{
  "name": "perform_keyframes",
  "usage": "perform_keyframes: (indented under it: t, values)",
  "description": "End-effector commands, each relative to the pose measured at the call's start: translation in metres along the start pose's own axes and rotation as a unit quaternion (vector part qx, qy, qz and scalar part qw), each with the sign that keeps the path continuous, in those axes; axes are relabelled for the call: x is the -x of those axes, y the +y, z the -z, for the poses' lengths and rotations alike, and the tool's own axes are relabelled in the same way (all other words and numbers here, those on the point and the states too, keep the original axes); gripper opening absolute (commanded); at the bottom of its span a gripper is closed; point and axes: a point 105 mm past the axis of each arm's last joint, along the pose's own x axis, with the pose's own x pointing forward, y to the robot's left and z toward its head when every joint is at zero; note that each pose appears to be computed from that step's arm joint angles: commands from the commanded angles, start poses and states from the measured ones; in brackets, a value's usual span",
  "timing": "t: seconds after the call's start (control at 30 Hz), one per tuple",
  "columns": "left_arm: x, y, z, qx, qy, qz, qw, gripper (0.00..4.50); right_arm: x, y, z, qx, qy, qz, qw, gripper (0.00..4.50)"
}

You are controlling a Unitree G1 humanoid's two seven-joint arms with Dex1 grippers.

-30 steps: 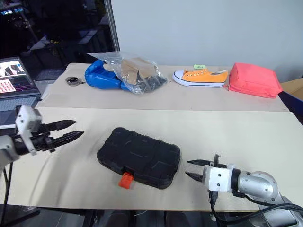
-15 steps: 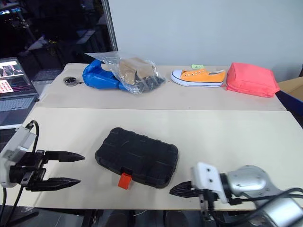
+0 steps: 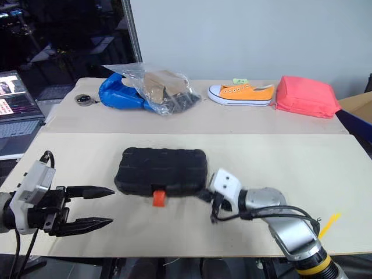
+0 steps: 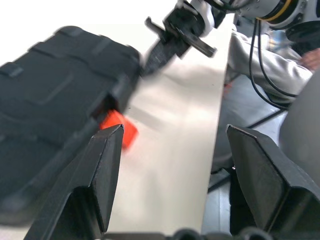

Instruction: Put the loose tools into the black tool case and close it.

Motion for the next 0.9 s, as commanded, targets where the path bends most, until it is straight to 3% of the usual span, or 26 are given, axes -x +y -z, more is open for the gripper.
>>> perform_keyframes:
  t: [0.03,0.17,0.3,0.5,0.6,0.77,0.9]
  values:
    - [-0.006,0.006,-0.005,-0.031,-0.008,-0.020,0.999,3.51,-0.012,-0.035,-0.008,-0.010,-0.007,0.101,0.995,0.06]
    - [-0.016,0.021,-0.005,-0.045,-0.015,-0.050,0.998,3.51,-0.039,-0.039,-0.007,-0.016,-0.009,0.113,0.993,0.06]
    - [-0.027,0.037,-0.006,-0.058,-0.018,-0.069,0.996,3.51,-0.029,-0.028,-0.010,-0.014,-0.023,0.071,0.997,0.06]
    - [-0.045,0.061,0.007,-0.054,-0.004,-0.074,0.996,3.51,-0.008,0.007,-0.032,-0.040,-0.049,-0.019,0.998,1.68]
    - [-0.049,0.071,0.019,-0.050,0.012,-0.070,0.996,3.51,-0.014,0.023,-0.042,-0.042,-0.037,-0.061,0.997,2.70]
    - [-0.051,0.077,0.036,-0.034,0.035,-0.054,0.997,3.51,-0.034,0.026,-0.041,-0.091,0.014,-0.055,0.994,4.43]
    - [-0.052,0.081,0.037,-0.036,0.036,-0.051,0.997,3.51,-0.042,0.029,-0.042,-0.131,0.038,-0.029,0.990,4.48]
